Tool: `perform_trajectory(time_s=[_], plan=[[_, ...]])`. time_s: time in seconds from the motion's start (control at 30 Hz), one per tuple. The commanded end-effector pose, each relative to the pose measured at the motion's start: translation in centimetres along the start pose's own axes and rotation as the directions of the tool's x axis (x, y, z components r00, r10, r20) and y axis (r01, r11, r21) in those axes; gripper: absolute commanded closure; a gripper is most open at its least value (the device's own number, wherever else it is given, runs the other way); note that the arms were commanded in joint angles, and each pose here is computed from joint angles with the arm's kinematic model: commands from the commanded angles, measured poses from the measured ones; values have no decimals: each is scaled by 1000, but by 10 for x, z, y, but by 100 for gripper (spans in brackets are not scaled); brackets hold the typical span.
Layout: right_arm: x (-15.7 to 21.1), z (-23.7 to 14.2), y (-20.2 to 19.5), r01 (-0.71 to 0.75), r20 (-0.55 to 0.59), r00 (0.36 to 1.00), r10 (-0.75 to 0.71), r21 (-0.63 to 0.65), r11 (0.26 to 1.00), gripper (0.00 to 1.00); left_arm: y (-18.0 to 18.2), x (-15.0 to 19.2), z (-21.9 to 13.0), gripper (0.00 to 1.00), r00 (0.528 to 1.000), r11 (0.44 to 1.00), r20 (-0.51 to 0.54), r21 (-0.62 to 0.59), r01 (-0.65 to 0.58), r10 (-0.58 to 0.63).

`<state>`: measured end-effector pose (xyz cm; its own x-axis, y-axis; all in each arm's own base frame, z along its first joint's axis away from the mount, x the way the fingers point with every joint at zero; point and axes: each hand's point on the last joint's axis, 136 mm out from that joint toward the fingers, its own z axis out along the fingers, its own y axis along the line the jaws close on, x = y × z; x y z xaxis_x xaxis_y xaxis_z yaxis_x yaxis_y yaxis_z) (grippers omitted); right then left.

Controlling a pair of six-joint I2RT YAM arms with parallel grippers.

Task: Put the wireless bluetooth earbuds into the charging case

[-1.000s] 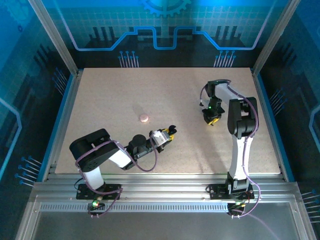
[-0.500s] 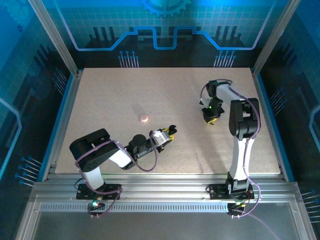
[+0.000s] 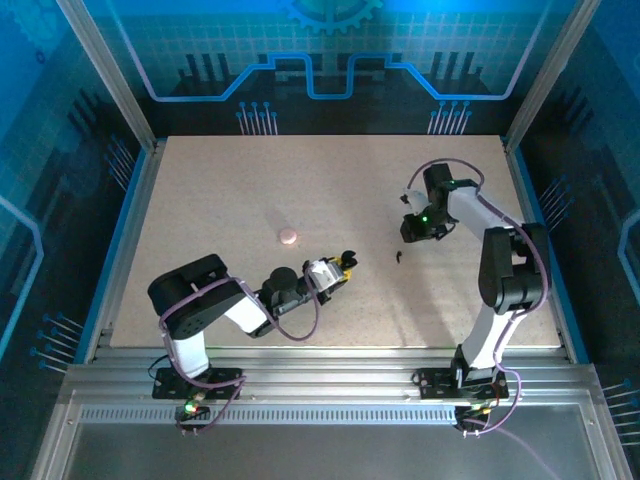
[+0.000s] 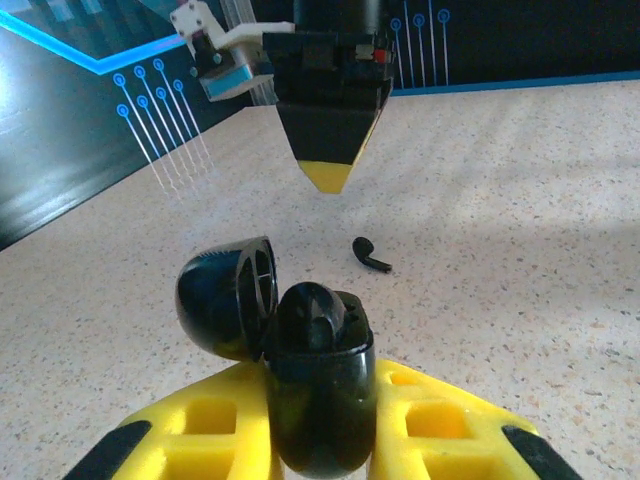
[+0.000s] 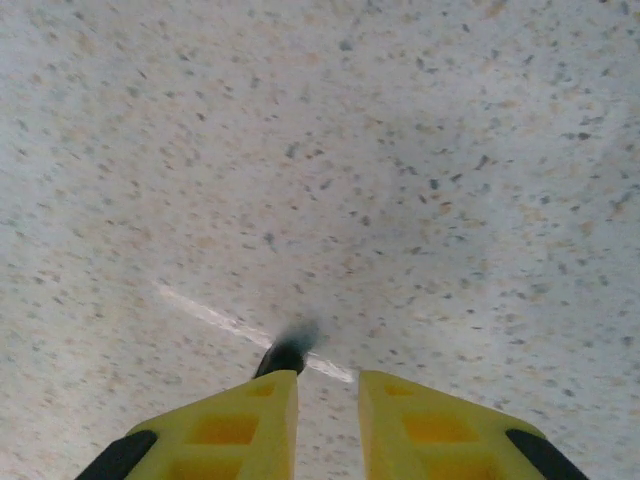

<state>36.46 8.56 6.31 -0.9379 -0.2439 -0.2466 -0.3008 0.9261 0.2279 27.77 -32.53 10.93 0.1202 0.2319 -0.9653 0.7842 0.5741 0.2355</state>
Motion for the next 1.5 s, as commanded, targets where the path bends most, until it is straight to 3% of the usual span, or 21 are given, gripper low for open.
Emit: perform_trajectory(time_s=[0.0,0.33,0.77,0.87,0.97,1.1,1.47], plan=[[-6,-4,15,-40,83,996,46,-83,996,77,1,-9,7,87,999,1000,36,13,26,-26],[15,-6,12,-80,58,995,82,-41,996,78,-1,-10,8,87,998,999,41,23,43,-44],[16,-1,-3,-68,-124,989,83,125,990,67,3,-5,0,87,999,999,21,-2,46,-46],[10,7,6,-5,-157,987,22,109,994,66,3,-4,0,87,999,999,19,-6,39,-39],[10,12,20,146,-198,972,-126,94,985,66,5,-2,-1,87,999,999,13,-16,34,-34],[22,18,30,343,-278,907,-316,54,938,65,6,-1,-5,86,999,999,7,-24,33,-33],[32,31,33,389,-345,866,-362,11,921,62,10,-3,-11,86,1000,999,8,-45,27,-27]])
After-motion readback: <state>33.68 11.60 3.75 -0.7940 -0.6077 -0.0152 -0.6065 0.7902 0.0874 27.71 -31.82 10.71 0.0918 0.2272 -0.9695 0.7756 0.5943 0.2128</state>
